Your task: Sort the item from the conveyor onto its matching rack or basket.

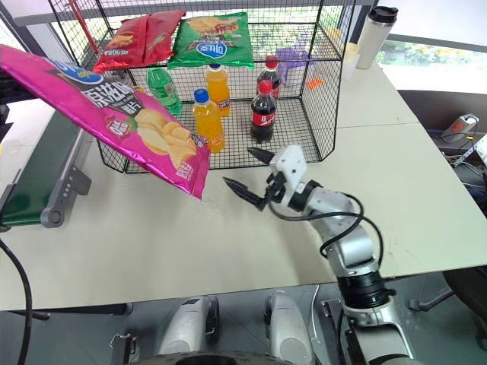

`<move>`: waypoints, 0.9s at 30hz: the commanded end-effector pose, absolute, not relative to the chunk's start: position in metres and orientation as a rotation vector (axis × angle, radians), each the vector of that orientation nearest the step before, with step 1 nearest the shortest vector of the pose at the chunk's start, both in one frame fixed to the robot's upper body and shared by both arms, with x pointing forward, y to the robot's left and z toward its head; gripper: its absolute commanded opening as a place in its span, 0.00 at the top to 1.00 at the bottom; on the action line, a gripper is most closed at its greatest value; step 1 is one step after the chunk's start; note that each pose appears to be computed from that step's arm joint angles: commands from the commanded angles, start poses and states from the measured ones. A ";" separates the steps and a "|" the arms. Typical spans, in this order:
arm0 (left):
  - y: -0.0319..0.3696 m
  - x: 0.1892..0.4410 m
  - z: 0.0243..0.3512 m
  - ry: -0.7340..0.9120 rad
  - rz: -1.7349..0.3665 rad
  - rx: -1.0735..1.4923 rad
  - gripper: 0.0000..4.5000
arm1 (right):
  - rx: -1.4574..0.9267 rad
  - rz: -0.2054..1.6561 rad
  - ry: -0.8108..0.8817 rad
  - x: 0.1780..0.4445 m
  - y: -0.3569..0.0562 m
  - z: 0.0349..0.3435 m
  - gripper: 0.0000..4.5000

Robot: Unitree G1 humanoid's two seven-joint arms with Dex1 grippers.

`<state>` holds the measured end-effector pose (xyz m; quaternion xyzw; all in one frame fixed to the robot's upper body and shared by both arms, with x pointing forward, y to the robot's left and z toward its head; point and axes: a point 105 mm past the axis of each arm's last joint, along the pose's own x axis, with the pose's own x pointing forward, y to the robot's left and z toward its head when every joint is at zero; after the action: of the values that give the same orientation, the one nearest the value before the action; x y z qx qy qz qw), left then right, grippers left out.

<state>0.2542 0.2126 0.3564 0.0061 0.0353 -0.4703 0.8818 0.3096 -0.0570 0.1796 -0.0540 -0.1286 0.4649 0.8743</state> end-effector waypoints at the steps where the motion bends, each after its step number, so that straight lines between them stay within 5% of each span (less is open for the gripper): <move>1: 0.210 0.253 0.366 0.026 -0.994 0.038 0.99 | -0.122 0.966 -0.387 0.304 -0.047 0.202 0.00; 21: 0.206 0.266 0.344 0.067 -0.975 0.033 0.99 | 0.045 1.048 -0.552 0.289 -0.023 0.255 0.00; 24: 0.201 0.268 0.337 0.080 -0.981 0.048 1.00 | 0.061 1.066 -0.558 0.288 -0.025 0.259 0.20; 27: 0.199 0.271 0.330 0.093 -0.984 0.061 1.00 | 0.068 1.093 -0.557 0.285 -0.025 0.261 0.54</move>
<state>0.2739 0.2006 0.3232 0.0073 0.0629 -0.4722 0.8792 0.2983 -0.0253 0.2380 0.0349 -0.2175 0.4997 0.8377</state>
